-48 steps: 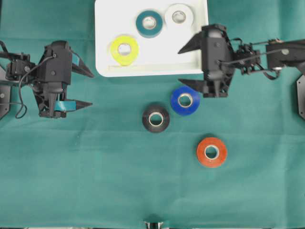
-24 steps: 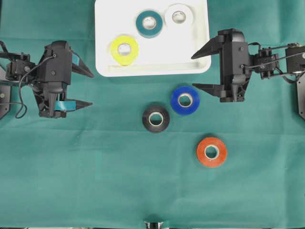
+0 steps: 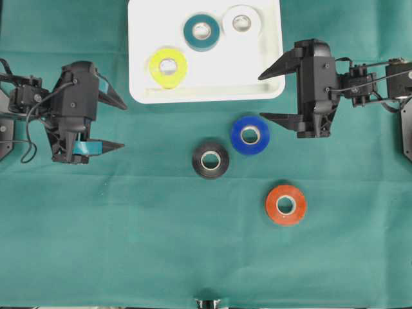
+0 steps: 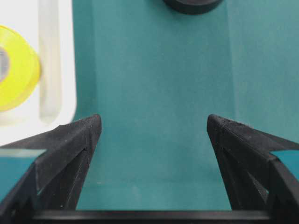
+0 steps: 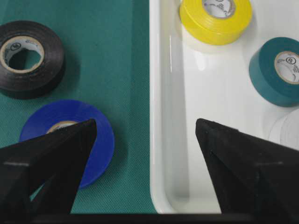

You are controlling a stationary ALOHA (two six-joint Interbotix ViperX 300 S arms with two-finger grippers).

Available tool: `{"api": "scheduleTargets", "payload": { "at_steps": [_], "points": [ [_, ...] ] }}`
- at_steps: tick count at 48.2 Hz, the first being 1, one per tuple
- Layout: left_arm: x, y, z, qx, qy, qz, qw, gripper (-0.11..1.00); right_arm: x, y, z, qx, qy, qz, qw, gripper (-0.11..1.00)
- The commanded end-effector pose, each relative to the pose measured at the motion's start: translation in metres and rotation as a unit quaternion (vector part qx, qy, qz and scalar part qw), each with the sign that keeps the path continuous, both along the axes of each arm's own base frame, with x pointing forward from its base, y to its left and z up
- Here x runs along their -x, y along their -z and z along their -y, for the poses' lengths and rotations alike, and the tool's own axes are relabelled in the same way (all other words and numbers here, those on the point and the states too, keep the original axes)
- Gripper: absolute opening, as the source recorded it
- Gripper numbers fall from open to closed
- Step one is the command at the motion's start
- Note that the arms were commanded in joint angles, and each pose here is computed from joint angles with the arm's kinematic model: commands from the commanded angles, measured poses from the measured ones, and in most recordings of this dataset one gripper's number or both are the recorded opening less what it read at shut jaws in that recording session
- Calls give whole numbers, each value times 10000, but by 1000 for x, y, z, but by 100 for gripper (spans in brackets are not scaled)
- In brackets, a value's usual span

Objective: Put the tape alternately from left to right into the white case.
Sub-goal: 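Release the teal roll and withdraw the right gripper, then move the left gripper down over the black tape roll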

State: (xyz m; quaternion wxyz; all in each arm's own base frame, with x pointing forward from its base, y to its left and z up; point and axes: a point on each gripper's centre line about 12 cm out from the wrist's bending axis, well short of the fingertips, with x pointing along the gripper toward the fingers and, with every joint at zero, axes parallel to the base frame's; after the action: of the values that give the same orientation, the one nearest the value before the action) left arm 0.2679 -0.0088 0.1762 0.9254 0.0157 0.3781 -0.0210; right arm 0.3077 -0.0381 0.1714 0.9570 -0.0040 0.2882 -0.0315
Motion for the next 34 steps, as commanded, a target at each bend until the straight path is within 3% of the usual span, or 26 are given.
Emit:
{"api": "scheduleTargets", "payload": {
  "at_steps": [1,34],
  "points": [
    [-11,-9,5,22,68,145,9999,98,-3,-10,-1,10,-23,181,9998,79],
    [-87,6,63,27,790,-135,9968,98,-3,-7,-1,3,-23,135,9999,79]
  ]
}}
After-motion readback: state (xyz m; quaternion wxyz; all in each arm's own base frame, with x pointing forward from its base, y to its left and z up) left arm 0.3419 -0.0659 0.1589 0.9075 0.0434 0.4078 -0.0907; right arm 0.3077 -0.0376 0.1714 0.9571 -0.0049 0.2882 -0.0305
